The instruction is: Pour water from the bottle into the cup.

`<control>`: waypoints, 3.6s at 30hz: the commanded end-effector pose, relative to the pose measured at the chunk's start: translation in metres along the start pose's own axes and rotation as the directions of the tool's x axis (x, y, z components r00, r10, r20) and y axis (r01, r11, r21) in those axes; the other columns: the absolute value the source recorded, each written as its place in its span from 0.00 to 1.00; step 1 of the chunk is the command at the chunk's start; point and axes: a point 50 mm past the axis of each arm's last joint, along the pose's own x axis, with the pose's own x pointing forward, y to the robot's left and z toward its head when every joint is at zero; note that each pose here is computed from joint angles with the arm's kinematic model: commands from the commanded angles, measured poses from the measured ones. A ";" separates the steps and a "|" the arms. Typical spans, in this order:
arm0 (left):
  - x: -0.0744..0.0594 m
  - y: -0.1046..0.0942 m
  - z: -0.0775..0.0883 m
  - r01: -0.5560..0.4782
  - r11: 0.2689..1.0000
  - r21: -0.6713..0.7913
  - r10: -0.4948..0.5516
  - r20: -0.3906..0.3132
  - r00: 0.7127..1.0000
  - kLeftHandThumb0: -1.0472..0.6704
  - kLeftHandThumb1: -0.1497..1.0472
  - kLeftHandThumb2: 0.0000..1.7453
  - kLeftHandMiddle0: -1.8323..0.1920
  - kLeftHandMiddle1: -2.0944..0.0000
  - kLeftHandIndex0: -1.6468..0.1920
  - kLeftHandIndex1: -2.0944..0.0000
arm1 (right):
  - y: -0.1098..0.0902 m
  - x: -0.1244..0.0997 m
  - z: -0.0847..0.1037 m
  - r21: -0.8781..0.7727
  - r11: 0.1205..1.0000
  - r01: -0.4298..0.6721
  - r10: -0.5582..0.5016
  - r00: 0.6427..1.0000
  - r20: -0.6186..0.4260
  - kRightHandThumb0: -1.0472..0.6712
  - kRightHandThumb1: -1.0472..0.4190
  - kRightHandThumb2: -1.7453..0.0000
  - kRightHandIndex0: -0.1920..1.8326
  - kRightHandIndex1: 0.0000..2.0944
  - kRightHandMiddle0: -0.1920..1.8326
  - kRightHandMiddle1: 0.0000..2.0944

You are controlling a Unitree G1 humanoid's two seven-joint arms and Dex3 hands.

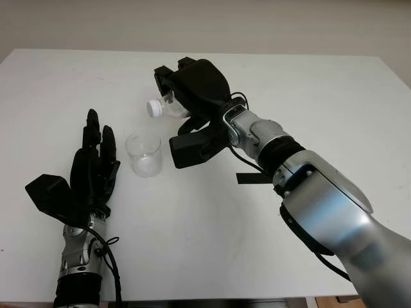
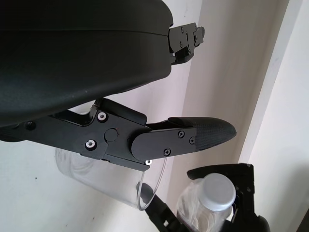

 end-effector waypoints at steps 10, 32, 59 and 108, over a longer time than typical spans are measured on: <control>-0.005 -0.003 -0.012 -0.024 0.999 -0.022 0.023 -0.031 0.999 0.19 1.00 0.28 0.98 0.98 0.98 0.97 | -0.016 0.013 0.014 -0.230 0.972 0.044 -0.010 0.989 0.146 0.40 0.06 0.97 0.44 1.00 0.25 0.79; -0.003 -0.005 -0.012 -0.021 0.999 -0.033 0.020 -0.033 0.999 0.20 1.00 0.27 0.98 0.97 0.98 0.97 | -0.019 0.012 0.016 -0.436 0.886 0.156 -0.038 0.963 0.268 0.41 0.02 0.97 0.46 1.00 0.22 0.78; 0.001 -0.003 -0.013 -0.010 1.000 -0.026 0.009 -0.033 0.999 0.19 1.00 0.28 1.00 0.98 0.99 0.98 | -0.024 0.008 0.011 -0.421 0.867 0.266 -0.133 0.938 0.320 0.35 0.02 0.97 0.61 1.00 0.22 0.97; 0.000 0.002 -0.008 0.009 1.000 -0.013 -0.009 -0.059 0.998 0.19 1.00 0.27 0.99 0.97 0.99 0.98 | 0.001 -0.060 -0.096 0.890 -0.005 0.455 0.132 0.883 -0.451 0.49 0.05 0.75 0.90 1.00 0.82 1.00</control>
